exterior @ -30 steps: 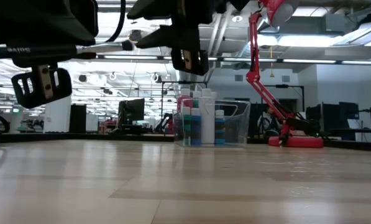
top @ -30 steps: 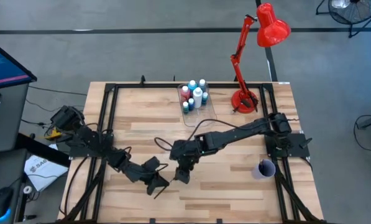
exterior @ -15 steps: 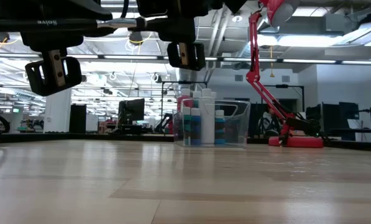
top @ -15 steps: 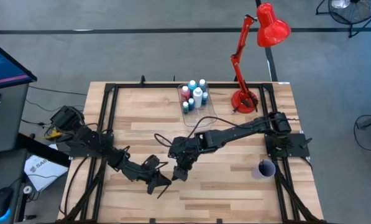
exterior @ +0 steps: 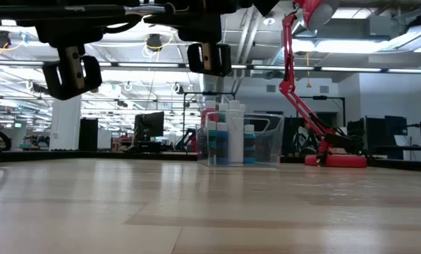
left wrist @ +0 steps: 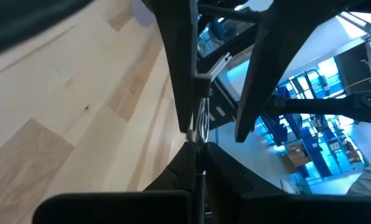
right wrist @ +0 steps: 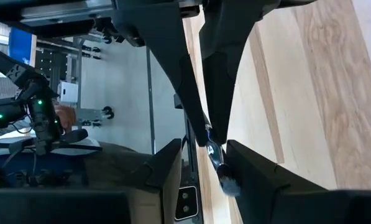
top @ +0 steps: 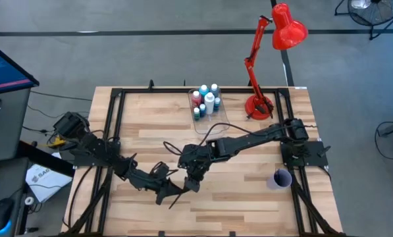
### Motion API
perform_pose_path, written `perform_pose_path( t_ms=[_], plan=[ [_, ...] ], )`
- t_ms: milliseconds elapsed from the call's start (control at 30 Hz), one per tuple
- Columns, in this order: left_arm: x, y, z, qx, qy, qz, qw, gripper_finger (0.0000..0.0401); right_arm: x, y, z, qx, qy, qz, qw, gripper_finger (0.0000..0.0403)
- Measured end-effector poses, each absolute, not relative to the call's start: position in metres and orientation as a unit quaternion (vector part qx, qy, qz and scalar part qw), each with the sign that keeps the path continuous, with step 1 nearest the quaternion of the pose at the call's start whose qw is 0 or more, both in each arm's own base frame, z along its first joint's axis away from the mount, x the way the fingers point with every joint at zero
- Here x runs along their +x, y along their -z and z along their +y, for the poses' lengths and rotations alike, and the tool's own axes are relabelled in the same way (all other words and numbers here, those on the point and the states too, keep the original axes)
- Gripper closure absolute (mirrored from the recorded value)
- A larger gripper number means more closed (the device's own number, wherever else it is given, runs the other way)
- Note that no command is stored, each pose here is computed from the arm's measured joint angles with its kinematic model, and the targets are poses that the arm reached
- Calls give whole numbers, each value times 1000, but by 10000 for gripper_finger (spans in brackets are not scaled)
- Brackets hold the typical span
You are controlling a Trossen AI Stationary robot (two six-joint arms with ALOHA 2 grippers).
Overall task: Pick & Place Paint Supplies
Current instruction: Put the silver paintbrush into the purple cup
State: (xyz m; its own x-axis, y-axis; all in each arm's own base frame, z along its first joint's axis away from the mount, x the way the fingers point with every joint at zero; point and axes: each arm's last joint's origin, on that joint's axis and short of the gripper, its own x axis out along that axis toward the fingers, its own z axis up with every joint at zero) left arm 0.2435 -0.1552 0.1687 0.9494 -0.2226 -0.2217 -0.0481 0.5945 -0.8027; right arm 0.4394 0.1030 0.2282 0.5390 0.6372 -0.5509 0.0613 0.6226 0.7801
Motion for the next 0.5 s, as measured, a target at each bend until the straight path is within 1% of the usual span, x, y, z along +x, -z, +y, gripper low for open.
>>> perform_pose_path(
  t_ms=[267, 500],
  plan=[
    [244, -169, -154, -448, 49, 148, 880, 394, 440, -228, 103, 394, -184, 443, 784, 287],
    [244, -170, -154, -450, 51, 146, 880, 394, 439, -228, 103, 394, -185, 444, 783, 318]
  ],
)
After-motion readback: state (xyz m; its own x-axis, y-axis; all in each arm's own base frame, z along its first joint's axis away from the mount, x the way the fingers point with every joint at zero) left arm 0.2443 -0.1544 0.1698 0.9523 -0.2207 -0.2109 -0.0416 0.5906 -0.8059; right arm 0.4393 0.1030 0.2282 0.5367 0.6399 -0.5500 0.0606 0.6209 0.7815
